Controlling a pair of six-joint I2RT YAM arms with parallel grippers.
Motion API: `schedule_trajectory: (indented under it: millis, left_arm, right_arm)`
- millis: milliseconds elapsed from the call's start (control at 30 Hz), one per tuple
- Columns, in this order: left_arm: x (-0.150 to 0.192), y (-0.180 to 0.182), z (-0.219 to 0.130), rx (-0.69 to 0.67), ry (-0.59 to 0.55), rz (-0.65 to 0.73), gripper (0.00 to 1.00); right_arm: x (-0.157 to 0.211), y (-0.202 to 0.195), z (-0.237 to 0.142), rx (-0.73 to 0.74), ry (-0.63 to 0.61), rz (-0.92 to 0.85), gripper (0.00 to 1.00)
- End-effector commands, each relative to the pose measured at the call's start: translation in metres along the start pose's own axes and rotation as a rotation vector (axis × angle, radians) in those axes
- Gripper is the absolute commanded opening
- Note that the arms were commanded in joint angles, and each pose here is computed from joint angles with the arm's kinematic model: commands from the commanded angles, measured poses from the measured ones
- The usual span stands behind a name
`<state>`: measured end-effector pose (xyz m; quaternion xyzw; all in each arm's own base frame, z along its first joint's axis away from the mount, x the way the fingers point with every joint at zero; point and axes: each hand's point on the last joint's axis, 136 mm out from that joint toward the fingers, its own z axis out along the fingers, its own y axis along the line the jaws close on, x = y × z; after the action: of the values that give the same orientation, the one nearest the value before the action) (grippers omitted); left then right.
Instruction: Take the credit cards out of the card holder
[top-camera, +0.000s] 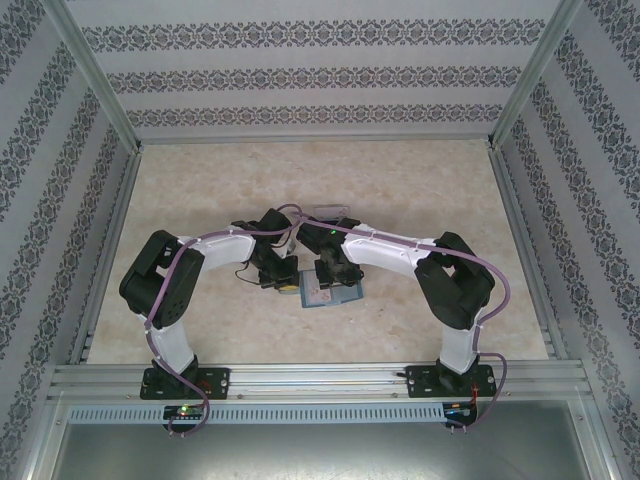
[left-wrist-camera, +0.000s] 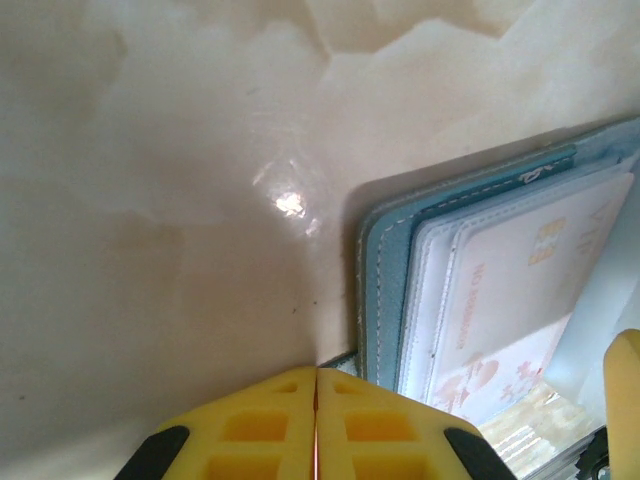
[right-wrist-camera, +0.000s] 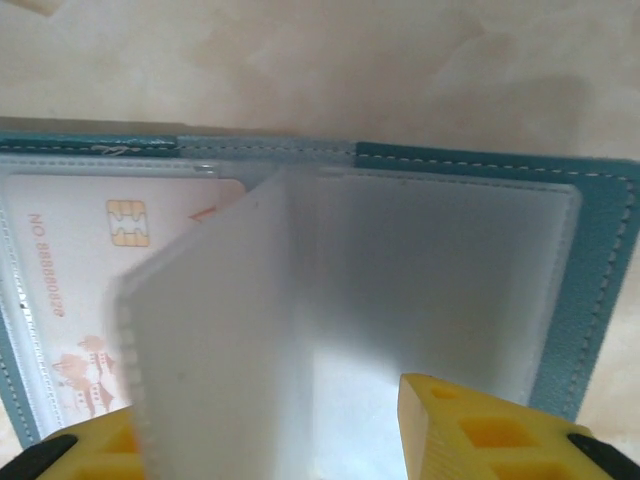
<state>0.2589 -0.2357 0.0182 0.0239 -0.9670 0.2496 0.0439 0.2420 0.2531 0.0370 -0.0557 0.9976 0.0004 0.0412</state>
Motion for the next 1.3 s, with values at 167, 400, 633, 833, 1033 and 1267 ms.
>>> schedule_trajectory:
  millis: [167, 400, 633, 833, 1033, 1267]
  left_arm:
    - [0.013, 0.007, 0.006, -0.034, 0.048, 0.0, 0.08]
    - [0.014, 0.008, 0.007, -0.035, 0.049, -0.002, 0.08]
    - [0.015, 0.009, 0.009, -0.039, 0.057, -0.003, 0.08]
    - [0.017, 0.011, 0.01, -0.043, 0.063, -0.003, 0.08]
    - [0.021, 0.013, 0.012, -0.051, 0.074, -0.002, 0.08]
    - [0.022, 0.012, 0.01, -0.054, 0.069, -0.002, 0.08]
  right_arm:
    - [-0.003, -0.008, -0.016, 0.038, -0.035, -0.035, 0.39]
    - [-0.002, -0.012, -0.016, 0.042, -0.033, -0.036, 0.27]
    - [0.0, -0.02, -0.013, 0.065, -0.027, -0.039, 0.14]
    - [0.001, -0.028, -0.008, 0.089, -0.017, -0.041, 0.13]
    - [0.002, -0.038, -0.004, 0.134, -0.01, -0.047, 0.21]
    - [0.004, -0.049, -0.006, 0.185, -0.01, -0.053, 0.29]
